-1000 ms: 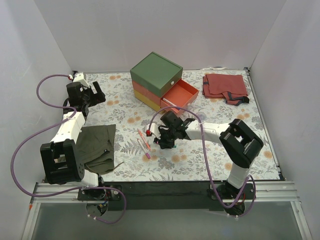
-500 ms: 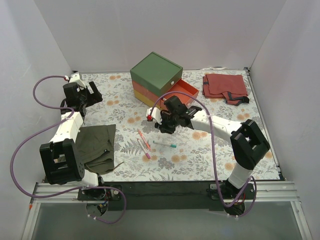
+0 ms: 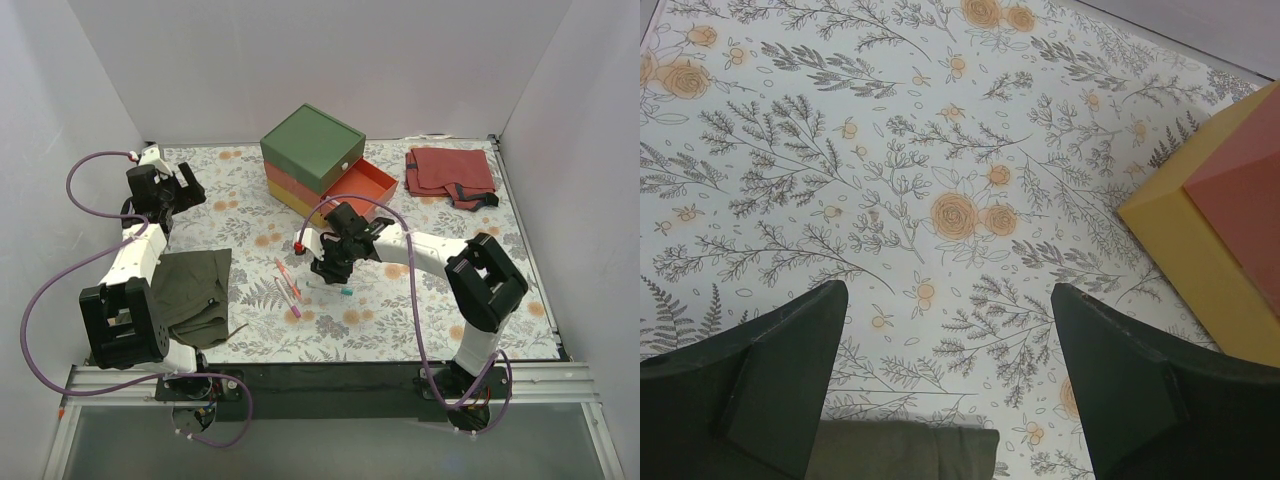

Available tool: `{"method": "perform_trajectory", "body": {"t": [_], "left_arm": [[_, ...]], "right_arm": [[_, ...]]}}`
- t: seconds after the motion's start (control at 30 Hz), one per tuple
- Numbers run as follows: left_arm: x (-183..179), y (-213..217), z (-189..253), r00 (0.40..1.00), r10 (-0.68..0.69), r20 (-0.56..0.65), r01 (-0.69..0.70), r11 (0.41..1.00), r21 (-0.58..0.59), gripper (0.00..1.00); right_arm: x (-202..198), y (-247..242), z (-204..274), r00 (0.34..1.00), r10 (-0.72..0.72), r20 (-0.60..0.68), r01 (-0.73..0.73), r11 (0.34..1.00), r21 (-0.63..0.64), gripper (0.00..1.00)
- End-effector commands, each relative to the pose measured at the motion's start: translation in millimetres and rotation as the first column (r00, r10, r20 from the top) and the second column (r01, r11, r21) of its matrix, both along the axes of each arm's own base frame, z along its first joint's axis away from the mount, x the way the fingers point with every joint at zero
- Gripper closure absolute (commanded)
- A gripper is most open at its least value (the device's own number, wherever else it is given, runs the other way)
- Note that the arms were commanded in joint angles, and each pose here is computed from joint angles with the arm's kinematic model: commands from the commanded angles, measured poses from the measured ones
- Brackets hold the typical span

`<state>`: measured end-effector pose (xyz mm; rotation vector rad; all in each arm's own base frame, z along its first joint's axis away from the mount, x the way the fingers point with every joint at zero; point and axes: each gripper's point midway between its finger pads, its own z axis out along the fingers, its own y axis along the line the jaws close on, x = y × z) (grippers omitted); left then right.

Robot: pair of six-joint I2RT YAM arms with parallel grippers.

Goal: Sort the stationery into containers
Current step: Pick up the pen from the center of the board.

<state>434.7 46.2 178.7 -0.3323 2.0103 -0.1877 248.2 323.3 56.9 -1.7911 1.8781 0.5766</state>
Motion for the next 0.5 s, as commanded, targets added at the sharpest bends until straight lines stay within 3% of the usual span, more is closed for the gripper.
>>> {"method": "perform_trajectory", "body": {"t": [0.0, 0.47], "left_arm": [[0, 2, 9, 1.000, 0.003, 0.028, -0.003, 1.000, 0.003, 0.16], [-2, 5, 2, 1.000, 0.017, 0.011, -0.017, 1.000, 0.012, 0.16]], "right_arm": [[-7, 7, -3, 0.999, 0.031, -0.034, -0.031, 0.999, 0.012, 0.50], [-19, 13, -26, 0.996, 0.058, -0.075, -0.060, 0.998, -0.031, 0.56]]}}
